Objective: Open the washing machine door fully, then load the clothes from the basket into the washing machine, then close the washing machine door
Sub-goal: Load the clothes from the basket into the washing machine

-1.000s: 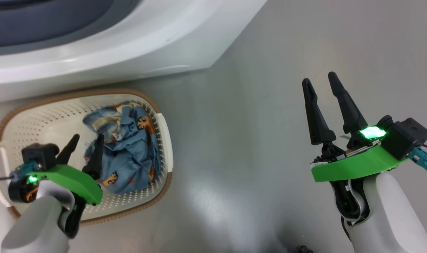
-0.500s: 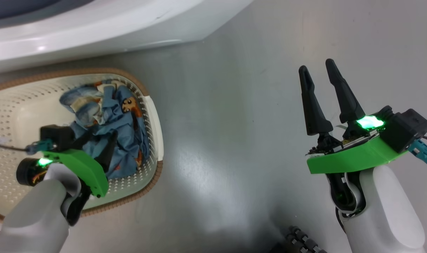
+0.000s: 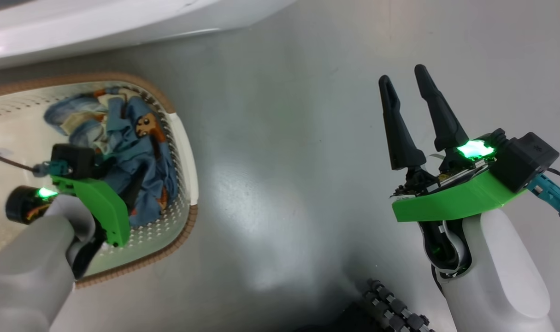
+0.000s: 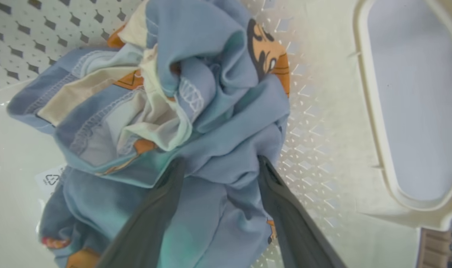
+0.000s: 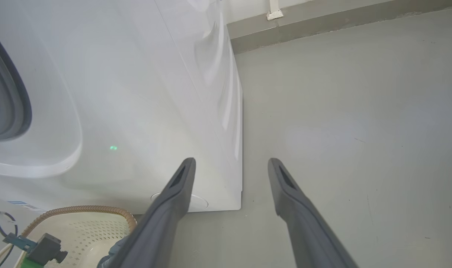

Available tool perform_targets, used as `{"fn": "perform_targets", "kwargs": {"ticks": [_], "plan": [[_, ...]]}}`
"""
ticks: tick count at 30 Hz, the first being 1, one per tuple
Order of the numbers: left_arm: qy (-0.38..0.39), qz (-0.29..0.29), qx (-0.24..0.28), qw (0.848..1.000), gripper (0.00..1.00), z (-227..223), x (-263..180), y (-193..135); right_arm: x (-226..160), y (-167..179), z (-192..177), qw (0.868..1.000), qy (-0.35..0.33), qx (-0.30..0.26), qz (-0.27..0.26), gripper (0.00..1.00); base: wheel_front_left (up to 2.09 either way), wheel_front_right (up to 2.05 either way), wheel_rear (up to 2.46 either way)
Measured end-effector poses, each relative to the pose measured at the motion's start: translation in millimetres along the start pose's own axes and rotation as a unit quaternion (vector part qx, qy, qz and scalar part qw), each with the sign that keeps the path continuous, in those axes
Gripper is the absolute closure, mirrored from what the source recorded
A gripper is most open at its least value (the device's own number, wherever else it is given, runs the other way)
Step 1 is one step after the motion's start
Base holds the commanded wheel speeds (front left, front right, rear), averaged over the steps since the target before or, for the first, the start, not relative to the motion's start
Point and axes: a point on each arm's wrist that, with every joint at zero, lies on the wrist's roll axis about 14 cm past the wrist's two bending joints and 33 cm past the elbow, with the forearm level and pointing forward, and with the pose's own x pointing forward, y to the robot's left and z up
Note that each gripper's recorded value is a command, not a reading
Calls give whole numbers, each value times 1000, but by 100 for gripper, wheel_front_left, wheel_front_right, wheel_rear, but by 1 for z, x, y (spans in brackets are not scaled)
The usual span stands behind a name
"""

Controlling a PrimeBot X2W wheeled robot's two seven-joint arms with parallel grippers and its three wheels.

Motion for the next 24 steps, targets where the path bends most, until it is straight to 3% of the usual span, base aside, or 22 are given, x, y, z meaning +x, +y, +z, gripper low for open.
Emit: {"fn": "perform_targets", "kwargs": {"ticks": [12, 13, 14, 15, 16, 24], "plan": [[74, 16, -11, 997, 0, -21, 20, 18, -5, -13, -10, 1000, 15, -6, -18, 0, 0, 0, 0], [78, 18, -13, 997, 13, -21, 21, 19, -5, -14, -10, 1000, 15, -2, -20, 0, 0, 0, 0], [80, 19, -14, 997, 57, -22, 21, 20, -5, -14, -11, 1000, 15, 0, -20, 0, 0, 0, 0], [80, 20, -14, 996, 89, -21, 22, 20, -5, -14, -10, 1000, 15, 1, -20, 0, 0, 0, 0], [77, 20, -15, 997, 100, -19, 22, 20, -6, -14, -10, 1000, 14, 3, -21, 0, 0, 0, 0], [39, 27, -31, 998, 100, 3, 16, 18, -6, -9, 0, 1000, 4, 6, -16, 0, 0, 0, 0]]}}
